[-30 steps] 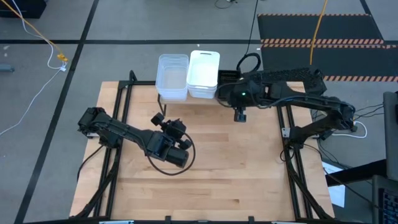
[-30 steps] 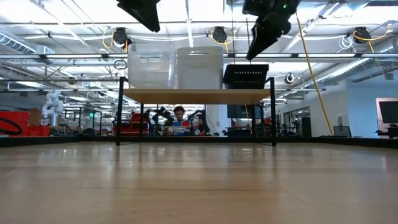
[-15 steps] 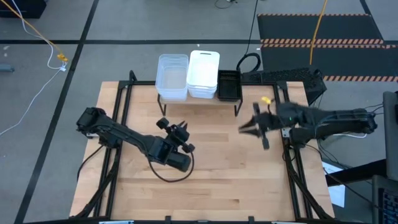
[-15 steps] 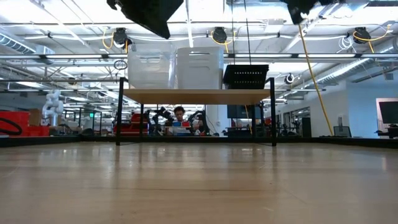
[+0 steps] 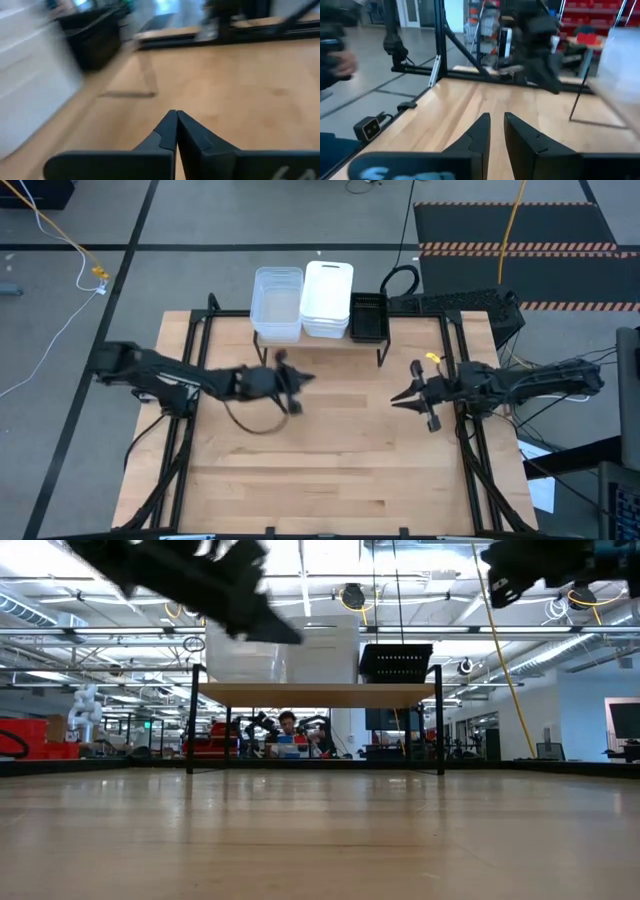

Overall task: Stack baskets on shelf by color
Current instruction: Return to Home Position

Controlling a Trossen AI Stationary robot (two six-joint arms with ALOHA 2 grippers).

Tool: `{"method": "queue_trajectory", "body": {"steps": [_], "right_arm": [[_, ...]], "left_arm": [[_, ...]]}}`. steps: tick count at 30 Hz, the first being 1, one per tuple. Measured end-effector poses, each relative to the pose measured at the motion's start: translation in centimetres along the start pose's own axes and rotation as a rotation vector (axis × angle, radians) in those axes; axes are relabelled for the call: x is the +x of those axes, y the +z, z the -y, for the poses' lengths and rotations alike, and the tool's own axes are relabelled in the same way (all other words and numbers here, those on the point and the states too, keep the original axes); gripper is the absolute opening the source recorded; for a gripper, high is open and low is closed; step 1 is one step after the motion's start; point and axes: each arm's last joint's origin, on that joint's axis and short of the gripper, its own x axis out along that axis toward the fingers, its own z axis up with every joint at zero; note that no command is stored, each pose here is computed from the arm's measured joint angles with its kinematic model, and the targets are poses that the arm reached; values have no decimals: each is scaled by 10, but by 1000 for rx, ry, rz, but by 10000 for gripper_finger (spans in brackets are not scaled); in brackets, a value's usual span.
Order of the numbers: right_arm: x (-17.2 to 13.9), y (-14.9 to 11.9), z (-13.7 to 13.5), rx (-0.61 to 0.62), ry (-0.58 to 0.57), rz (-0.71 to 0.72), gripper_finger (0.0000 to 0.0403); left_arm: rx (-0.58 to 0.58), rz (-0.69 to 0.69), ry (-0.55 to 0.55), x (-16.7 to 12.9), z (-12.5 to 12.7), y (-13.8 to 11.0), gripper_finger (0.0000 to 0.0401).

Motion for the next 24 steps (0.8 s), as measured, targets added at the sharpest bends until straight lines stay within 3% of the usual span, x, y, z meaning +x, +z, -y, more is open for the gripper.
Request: {"method": "queue_trajectory", "body": {"steps": [5,11,19,24], "right_arm": [[-27,5,-2,-63,-65,35,47],[-49,0,-3,-74,-101,105,47],[-53,-27,-3,-21,-107,125,47],[-55,-36,-4,-6,-107,153,47]], "left_arm": [[-60,51,67,-57,-41,-17,12],[-82,200,81,-123,-60,-52,8],[-125,344,113,-159,-65,-96,5],[-157,312,101,-168,-65,-108,10]]}}
